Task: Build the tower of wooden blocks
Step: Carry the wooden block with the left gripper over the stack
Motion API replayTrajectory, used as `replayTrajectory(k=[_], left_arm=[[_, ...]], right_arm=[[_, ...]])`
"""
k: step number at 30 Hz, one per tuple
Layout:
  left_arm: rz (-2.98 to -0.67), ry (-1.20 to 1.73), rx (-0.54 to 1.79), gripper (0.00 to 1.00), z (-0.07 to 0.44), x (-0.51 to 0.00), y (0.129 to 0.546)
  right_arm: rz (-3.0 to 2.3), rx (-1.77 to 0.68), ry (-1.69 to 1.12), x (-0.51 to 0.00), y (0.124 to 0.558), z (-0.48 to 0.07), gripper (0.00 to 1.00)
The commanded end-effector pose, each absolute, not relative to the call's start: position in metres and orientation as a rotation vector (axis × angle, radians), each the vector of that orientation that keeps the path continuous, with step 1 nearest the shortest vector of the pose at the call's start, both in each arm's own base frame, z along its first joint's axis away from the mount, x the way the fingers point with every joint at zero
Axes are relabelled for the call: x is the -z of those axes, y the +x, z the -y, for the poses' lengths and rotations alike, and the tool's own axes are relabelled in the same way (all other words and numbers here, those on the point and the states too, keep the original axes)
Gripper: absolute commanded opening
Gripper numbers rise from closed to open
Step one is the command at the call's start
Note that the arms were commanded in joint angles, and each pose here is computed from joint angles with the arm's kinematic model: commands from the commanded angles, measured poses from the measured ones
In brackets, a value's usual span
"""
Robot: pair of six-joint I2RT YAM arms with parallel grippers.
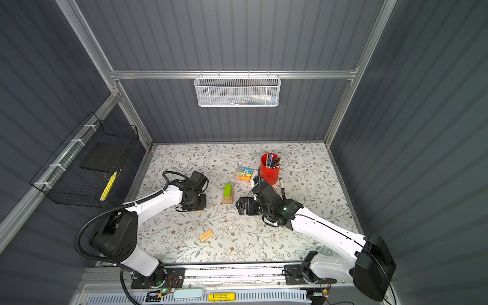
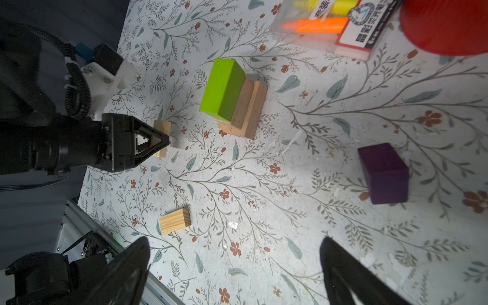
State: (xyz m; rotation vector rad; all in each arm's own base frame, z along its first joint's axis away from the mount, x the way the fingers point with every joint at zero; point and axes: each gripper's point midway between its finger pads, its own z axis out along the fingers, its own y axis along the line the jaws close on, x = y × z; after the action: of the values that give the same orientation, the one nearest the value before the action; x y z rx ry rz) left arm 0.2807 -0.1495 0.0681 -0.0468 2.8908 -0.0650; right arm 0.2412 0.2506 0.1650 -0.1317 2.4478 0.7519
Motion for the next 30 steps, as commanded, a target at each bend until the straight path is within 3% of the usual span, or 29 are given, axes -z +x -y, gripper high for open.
replayTrajectory(k=[1,14,30], left_arm=[[-2.888,-0.015,0.104,0.23,0.161,-0.098,0.270],[-2.817,0.168,0.231,0.18,0.238,-0.156,0.287],[-2.841,0.282,0.101,0.17,0.275,-0.131,0.329]], right_arm=[[-2.441,-0.750,-0.117,-0.178,0.241,-0.242,0.99],[-2.487,-0.754,0.020,-0.171,0.244,-0.213,0.99],[-2.485,-0.801,0.084,-0.167,0.250,-0.212,0.99]])
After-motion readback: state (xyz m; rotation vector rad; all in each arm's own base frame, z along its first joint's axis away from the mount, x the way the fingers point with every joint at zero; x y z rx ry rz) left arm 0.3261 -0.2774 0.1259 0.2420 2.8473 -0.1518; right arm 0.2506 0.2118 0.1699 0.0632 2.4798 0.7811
